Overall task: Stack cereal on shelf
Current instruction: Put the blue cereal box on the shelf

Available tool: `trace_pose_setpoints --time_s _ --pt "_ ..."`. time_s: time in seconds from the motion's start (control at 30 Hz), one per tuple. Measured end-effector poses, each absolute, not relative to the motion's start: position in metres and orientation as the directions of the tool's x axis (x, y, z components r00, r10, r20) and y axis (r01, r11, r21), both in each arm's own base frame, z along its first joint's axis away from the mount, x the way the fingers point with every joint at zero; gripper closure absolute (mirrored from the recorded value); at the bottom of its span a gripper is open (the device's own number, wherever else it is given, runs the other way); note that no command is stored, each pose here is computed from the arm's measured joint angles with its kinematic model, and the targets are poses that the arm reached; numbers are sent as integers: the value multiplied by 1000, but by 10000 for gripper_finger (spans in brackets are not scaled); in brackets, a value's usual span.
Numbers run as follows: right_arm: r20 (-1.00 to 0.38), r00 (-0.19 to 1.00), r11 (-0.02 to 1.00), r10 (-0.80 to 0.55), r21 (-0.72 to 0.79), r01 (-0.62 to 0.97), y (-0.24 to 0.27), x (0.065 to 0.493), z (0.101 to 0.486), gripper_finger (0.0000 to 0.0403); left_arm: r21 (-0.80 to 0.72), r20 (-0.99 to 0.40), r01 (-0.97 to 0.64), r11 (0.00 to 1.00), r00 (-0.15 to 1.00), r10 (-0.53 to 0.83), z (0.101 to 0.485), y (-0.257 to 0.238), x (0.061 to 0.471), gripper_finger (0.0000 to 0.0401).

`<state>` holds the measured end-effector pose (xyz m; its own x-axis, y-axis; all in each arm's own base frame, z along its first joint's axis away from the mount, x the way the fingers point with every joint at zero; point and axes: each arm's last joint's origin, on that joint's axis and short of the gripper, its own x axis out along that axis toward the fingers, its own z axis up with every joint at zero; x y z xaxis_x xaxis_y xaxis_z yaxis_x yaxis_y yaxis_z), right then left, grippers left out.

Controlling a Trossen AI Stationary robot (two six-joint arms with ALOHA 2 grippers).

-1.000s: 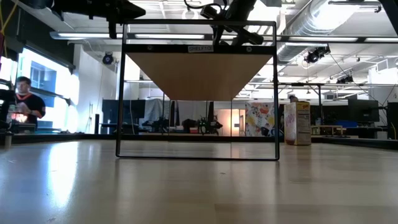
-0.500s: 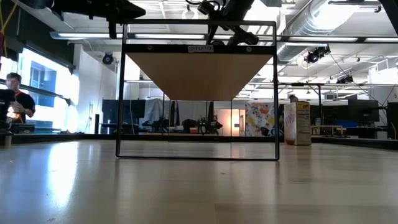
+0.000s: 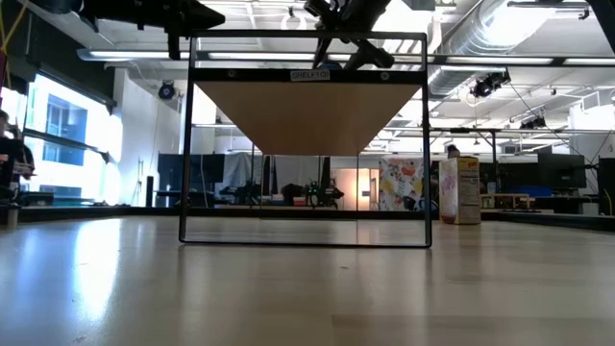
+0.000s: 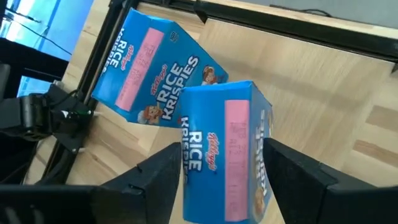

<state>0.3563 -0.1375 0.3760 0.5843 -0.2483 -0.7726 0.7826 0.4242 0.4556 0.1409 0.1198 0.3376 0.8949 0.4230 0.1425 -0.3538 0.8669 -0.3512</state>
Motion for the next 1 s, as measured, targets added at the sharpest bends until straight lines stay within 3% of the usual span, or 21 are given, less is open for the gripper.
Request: trace_pose_setpoints --time_s 0.27,0.43,0.53,0.67,0.83,0.9,1.0 --pt "-736 598 488 -318 414 769 -146 340 413 182 -352 141 -355 866 895 423 337 120 141 401" --pt "-766 515 540 -384 266 798 -141 317 437 183 -352 141 -354 866 895 423 337 120 141 401" --pt "-834 433 564 -340 188 804 -132 306 435 195 -352 141 -355 866 895 423 337 120 141 401" --pt "-910 306 603 -278 82 794 -114 298 423 254 -352 140 -355 866 895 424 337 120 141 401" --pt "-931 309 660 -195 109 744 -93 293 396 381 -352 140 -356 866 894 425 337 120 141 401" --pt "-937 307 647 -164 133 750 -86 283 381 389 -358 140 -354 864 894 425 337 120 141 401" --pt "-898 429 605 -102 286 743 -77 269 355 384 -358 141 -355 864 894 425 337 120 141 401"
